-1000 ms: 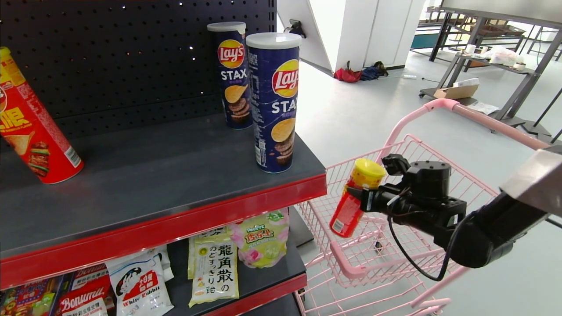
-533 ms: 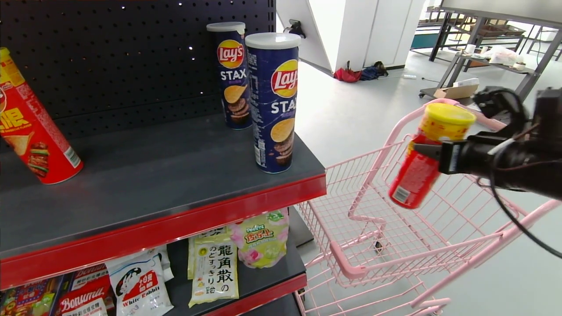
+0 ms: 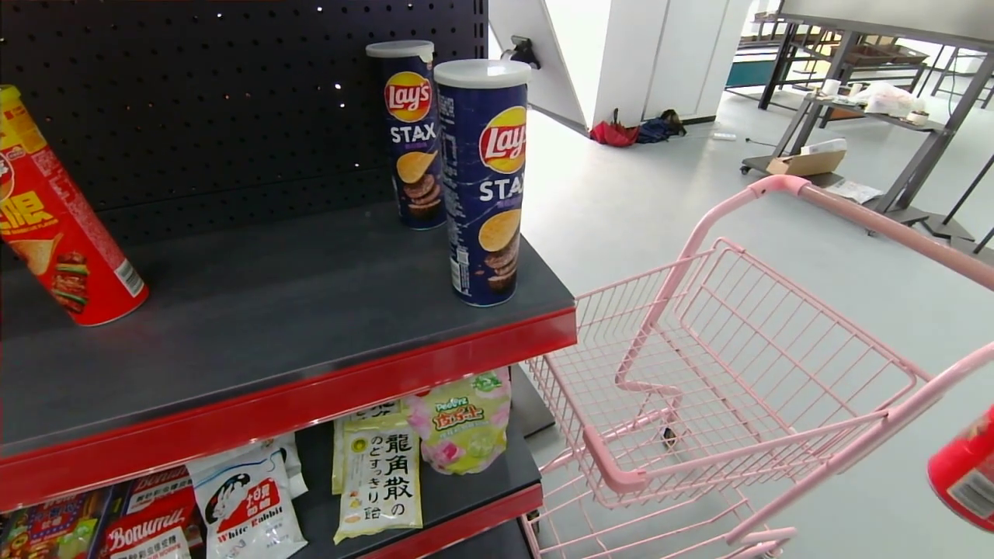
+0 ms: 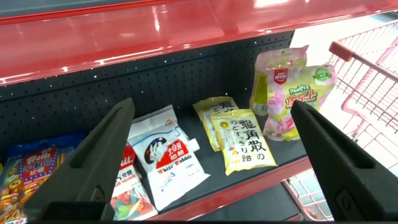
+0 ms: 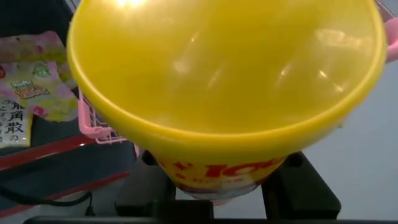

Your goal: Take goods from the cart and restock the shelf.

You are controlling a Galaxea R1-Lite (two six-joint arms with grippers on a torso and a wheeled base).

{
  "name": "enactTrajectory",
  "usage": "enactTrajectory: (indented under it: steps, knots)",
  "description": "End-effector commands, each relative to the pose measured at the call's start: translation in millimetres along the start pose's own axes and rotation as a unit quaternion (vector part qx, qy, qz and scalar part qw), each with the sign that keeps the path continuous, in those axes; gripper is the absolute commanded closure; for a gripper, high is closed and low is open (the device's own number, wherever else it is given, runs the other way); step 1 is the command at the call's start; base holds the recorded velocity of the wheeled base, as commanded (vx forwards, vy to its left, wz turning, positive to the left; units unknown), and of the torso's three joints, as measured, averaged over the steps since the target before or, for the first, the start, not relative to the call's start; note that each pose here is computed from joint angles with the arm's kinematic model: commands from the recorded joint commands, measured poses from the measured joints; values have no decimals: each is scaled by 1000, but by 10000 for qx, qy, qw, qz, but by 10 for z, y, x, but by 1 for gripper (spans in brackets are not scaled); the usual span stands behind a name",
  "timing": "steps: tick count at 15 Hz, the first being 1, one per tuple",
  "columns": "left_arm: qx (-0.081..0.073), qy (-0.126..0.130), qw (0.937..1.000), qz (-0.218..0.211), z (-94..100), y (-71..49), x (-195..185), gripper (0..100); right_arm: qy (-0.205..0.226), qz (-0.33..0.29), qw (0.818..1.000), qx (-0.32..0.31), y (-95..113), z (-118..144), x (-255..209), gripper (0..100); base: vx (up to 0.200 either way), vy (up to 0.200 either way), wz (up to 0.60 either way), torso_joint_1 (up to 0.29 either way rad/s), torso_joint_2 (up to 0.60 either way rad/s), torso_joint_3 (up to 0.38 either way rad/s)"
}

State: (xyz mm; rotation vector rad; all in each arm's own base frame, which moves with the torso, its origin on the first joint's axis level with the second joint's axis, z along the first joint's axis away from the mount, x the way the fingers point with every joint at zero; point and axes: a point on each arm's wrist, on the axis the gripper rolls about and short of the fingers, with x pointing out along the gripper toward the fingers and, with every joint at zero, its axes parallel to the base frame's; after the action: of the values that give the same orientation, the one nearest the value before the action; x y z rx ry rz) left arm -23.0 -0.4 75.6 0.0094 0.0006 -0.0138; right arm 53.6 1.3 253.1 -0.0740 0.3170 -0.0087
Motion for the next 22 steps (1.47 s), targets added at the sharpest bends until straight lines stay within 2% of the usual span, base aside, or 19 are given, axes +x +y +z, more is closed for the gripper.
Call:
enactTrajectory:
  steps: [1,4,11,19,22]
  knots:
    - [-1,4,10000,0,0,0,1,0,-320,-195,9993,-19,-17,-219,-318,100,0,0,0,0,0,0]
    - [-1,-3,10000,0,1,0,1,0,-229,-182,9996,-25,-13,-277,-317,100,0,0,0,95,-282,-186]
    - [-1,4,10000,0,0,0,1,0,-69,-163,9998,-52,-4,-388,-279,100,0,0,0,212,-556,-346]
    - [-1,-3,10000,0,1,0,1,0,52,-133,9999,-79,-3,-339,-192,100,0,0,0,164,-392,-232]
    - [-1,-3,10000,0,1,0,1,0,86,-152,9996,-207,-3,-349,-183,100,0,0,200,48,-113,-61]
